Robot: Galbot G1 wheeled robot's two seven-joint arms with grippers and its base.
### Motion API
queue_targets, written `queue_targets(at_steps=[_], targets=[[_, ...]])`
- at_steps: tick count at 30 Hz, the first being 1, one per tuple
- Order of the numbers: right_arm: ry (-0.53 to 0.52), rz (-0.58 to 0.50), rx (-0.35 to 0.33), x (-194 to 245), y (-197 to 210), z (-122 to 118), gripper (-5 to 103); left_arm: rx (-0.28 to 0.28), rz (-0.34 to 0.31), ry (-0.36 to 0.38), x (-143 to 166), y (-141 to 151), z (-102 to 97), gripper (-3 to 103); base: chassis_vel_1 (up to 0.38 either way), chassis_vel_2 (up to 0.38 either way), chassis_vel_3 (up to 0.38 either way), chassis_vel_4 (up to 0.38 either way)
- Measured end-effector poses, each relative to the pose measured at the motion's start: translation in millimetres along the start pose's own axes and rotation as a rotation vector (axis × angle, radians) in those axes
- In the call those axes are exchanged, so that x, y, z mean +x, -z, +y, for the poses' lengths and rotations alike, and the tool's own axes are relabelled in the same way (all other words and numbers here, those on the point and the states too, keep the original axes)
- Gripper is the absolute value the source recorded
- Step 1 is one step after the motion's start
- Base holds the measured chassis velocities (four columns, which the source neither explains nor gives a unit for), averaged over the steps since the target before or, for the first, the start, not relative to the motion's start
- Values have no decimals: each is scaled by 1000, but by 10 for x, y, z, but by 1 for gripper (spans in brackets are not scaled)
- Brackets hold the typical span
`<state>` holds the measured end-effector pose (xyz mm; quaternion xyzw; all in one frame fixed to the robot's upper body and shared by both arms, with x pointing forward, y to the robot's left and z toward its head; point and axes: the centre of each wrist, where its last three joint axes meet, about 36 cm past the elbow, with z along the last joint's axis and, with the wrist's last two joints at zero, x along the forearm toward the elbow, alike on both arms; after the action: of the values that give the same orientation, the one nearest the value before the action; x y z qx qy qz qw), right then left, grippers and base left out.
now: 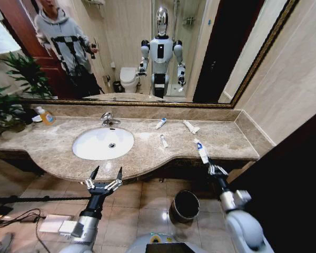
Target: Pick up the trash from the sink and place it in the trash bin.
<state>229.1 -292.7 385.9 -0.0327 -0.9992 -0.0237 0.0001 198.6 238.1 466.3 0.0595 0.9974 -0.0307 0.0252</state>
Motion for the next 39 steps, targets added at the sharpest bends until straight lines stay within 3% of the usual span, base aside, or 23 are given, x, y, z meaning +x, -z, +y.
queue_targets(at_steps=[9,17,21,27,39], targets=[[-60,87,16,451,-619,-102,0,0,0,0,0,0,0,100,0,0,0,0],[-73,252,29,621,-1317,-153,0,0,0,0,0,0,0,100,0,0,0,0],[-69,301,32,616,-1535,-164,0,0,0,0,0,0,0,100,0,0,0,0],[-36,409,92,458,-2147,-248,0,0,0,0,0,0,0,100,0,0,0,0],[-42,633,79,215,-2701,-295,0,0,0,0,0,0,0,100,0,0,0,0]])
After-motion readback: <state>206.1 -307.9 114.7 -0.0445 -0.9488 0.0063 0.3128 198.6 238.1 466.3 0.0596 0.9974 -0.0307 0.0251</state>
